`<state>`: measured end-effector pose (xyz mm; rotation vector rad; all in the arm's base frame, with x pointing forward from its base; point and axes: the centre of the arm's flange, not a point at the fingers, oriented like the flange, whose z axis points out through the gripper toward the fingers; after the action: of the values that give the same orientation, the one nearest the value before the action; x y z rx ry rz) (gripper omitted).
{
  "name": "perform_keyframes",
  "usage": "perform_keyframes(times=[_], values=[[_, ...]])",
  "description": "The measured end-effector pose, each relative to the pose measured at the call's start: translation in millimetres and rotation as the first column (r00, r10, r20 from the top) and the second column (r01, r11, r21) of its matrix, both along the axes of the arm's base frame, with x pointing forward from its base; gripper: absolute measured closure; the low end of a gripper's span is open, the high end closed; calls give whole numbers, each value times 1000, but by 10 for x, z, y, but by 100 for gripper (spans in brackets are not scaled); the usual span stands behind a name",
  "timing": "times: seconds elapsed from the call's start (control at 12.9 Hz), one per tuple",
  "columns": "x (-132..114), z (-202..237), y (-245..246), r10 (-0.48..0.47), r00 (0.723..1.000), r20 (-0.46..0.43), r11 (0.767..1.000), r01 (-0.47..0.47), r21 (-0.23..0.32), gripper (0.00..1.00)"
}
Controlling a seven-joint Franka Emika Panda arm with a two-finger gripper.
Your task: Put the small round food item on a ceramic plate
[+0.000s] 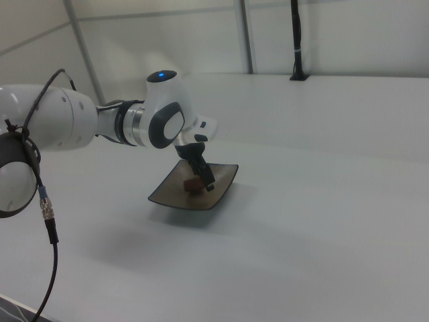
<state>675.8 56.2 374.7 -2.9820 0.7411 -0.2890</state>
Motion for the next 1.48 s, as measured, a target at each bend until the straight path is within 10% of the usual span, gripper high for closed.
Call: perform_keyframes(times=[0.31, 0.47, 0.85, 1.17, 1.48], values=[[-7, 74, -20, 15, 999, -36, 1000, -15, -11, 0], [-148, 140, -27, 165, 972, -166, 984, -173, -33, 0], [-849, 1074, -90, 614, 697, -370, 768, -637, 73, 0], [-1233, 1659, -477, 551, 809, -206, 830, -556, 36, 0], [-1255, 1505, -410, 518, 836, -182, 852, -523, 24, 0]])
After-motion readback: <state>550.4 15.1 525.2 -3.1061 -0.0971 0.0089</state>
